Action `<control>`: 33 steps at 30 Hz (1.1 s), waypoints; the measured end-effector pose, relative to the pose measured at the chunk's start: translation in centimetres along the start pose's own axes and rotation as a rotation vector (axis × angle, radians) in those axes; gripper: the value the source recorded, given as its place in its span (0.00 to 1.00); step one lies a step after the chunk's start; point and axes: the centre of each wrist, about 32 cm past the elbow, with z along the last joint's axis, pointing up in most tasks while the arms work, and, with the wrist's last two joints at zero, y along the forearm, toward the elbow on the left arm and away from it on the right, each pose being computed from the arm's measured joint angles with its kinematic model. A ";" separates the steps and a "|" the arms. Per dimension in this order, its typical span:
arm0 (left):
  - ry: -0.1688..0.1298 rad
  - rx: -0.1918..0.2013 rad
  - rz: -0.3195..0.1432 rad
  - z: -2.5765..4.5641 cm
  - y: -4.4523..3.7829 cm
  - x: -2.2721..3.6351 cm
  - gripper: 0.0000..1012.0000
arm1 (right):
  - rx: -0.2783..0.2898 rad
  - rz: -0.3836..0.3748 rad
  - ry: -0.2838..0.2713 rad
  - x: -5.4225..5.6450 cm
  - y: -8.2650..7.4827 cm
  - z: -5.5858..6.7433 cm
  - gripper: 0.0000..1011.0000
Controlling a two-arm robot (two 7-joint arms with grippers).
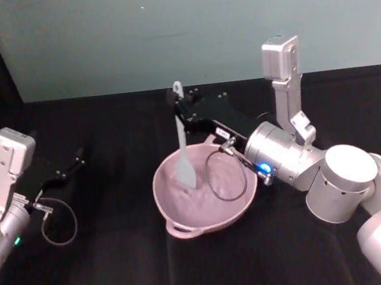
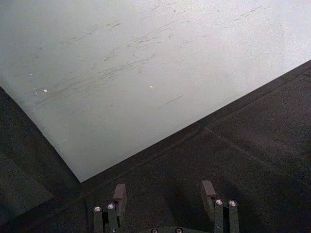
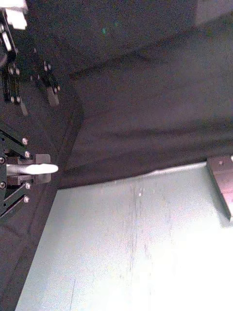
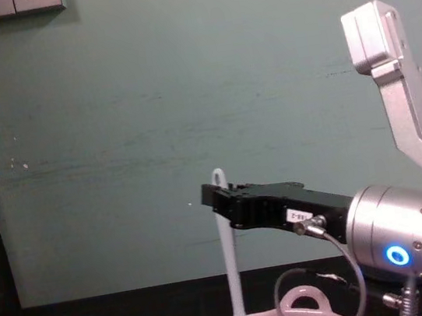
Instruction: Use the one hand to pick up the spoon and stir the clear water in the bowl.
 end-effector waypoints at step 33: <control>0.000 0.000 0.000 0.00 0.00 0.00 1.00 | -0.018 -0.007 -0.062 -0.9 -2.8 1.2 0.12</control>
